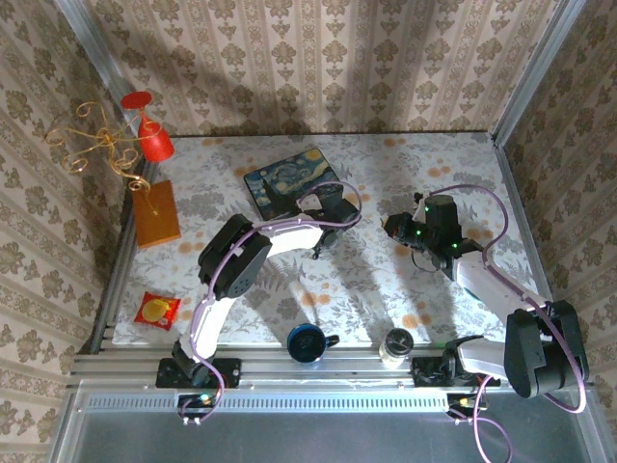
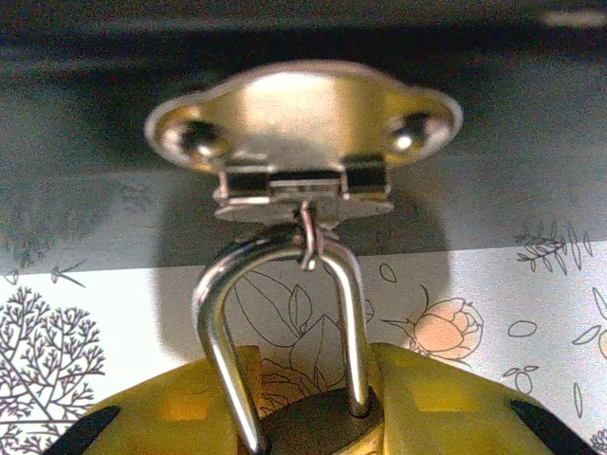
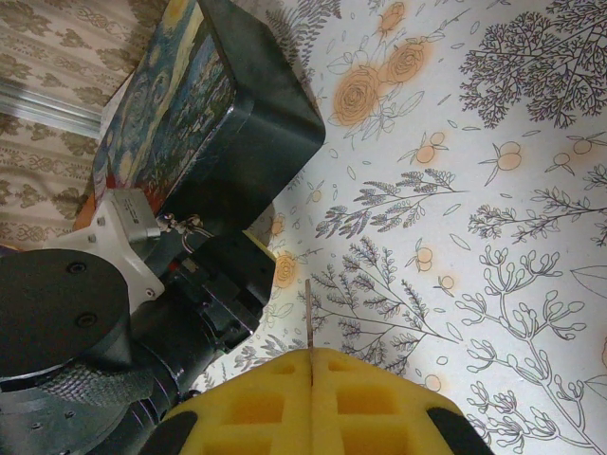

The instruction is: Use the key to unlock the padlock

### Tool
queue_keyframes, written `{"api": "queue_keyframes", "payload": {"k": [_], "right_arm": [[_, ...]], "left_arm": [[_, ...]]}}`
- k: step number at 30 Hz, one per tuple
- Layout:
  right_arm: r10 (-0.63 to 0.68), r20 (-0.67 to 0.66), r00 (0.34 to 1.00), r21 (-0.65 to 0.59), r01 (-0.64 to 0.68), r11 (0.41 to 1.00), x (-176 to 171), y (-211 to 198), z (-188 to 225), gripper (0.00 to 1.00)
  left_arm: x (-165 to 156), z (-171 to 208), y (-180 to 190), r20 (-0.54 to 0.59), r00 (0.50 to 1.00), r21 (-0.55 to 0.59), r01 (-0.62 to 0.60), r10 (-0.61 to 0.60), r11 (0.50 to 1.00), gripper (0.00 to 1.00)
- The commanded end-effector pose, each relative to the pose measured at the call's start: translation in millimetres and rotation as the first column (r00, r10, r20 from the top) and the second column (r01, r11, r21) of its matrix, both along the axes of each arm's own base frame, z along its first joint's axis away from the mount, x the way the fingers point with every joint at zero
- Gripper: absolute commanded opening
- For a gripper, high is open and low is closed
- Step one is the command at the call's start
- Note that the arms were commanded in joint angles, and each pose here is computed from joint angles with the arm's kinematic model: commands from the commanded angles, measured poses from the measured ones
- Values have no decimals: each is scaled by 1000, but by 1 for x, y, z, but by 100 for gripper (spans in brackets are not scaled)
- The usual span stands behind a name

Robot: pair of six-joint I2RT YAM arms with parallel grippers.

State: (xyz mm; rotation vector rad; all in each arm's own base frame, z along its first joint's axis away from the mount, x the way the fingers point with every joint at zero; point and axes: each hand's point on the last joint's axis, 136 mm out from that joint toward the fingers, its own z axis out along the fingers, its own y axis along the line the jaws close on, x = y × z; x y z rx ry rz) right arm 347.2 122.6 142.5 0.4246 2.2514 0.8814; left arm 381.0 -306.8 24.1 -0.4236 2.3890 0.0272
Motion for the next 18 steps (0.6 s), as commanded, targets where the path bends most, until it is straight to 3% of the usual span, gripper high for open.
{"api": "queue_keyframes", "payload": {"k": [1, 9, 18], "right_arm": [[0, 1, 1000, 7, 0, 1000, -2, -1, 1, 0], [32, 2, 999, 28, -32, 999, -7, 5, -11, 0], [179, 52, 983, 52, -181, 982, -6, 44, -25, 0]], "left_arm": [[-13, -1, 6, -74, 996, 12, 46, -45, 999, 29], [-15, 27, -16, -100, 982, -169, 140, -159, 976, 28], [-15, 46, -41, -103, 964, -363, 194, -247, 911, 28]]}}
